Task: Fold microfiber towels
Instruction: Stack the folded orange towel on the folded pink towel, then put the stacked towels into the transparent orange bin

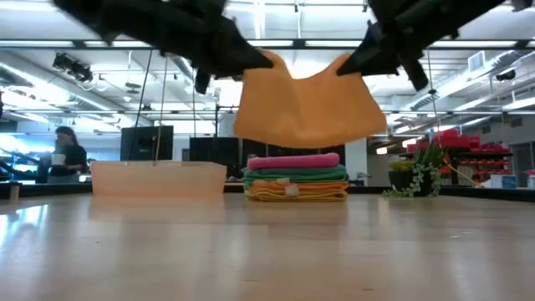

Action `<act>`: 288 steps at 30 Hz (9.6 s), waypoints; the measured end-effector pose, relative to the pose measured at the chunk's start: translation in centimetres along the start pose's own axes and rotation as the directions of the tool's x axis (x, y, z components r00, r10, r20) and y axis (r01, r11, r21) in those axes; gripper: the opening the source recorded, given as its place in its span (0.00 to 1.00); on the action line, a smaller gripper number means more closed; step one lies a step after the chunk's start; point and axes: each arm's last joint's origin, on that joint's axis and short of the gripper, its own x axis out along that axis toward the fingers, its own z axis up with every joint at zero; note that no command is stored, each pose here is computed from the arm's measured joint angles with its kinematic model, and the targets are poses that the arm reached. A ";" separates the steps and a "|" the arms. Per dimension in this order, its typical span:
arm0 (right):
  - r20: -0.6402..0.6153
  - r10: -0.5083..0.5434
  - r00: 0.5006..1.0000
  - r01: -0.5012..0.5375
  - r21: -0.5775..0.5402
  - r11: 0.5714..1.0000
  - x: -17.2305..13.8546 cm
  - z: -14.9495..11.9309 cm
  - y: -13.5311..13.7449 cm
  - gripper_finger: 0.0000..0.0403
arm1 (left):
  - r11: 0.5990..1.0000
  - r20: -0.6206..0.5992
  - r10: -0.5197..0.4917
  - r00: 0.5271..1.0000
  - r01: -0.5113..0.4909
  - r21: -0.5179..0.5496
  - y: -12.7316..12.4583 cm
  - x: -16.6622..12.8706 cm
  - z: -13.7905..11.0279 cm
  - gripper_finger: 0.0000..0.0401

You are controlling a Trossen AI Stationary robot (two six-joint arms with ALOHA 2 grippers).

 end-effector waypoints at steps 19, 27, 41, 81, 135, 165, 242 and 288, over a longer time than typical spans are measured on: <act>-0.084 -0.120 0.989 0.128 0.108 0.986 8.2 7.5 -10.6 0.00 | 0.953 -0.330 0.300 0.895 -0.300 0.053 13.3 5.2 6.4 0.03; -0.156 -0.159 0.975 0.174 0.089 0.981 10.1 6.3 -11.9 0.01 | 0.952 -0.421 0.301 0.856 -0.297 0.076 14.6 7.0 3.5 0.06; -0.151 -0.175 0.973 0.195 0.127 0.973 11.1 6.8 -13.6 0.34 | 0.906 -0.379 0.423 0.823 -0.396 0.153 14.9 7.0 3.5 0.37; -0.063 -0.314 0.947 0.316 0.028 0.948 12.5 2.0 -10.9 0.01 | 0.782 -0.138 0.622 0.771 -0.604 0.152 11.8 8.1 0.4 0.01; -0.347 -0.008 0.938 0.122 0.309 0.943 6.1 6.8 -12.9 0.58 | 0.785 -0.445 0.267 0.855 -0.461 -0.415 13.5 4.1 3.8 0.69; -0.447 0.049 0.893 0.151 0.400 0.904 13.8 3.4 -17.5 0.71 | 0.765 -0.507 0.230 0.830 -0.477 -0.433 17.5 7.2 0.1 0.75; -0.504 0.054 0.862 0.170 0.389 0.905 16.2 -0.2 -16.9 0.71 | 0.385 -0.609 0.351 0.711 -0.702 -0.598 12.0 12.0 -2.8 0.72; -0.100 0.232 0.968 -0.172 0.409 0.896 11.1 8.2 -10.7 0.14 | 0.705 -0.329 0.356 0.875 -0.482 -0.520 7.7 8.2 5.8 0.20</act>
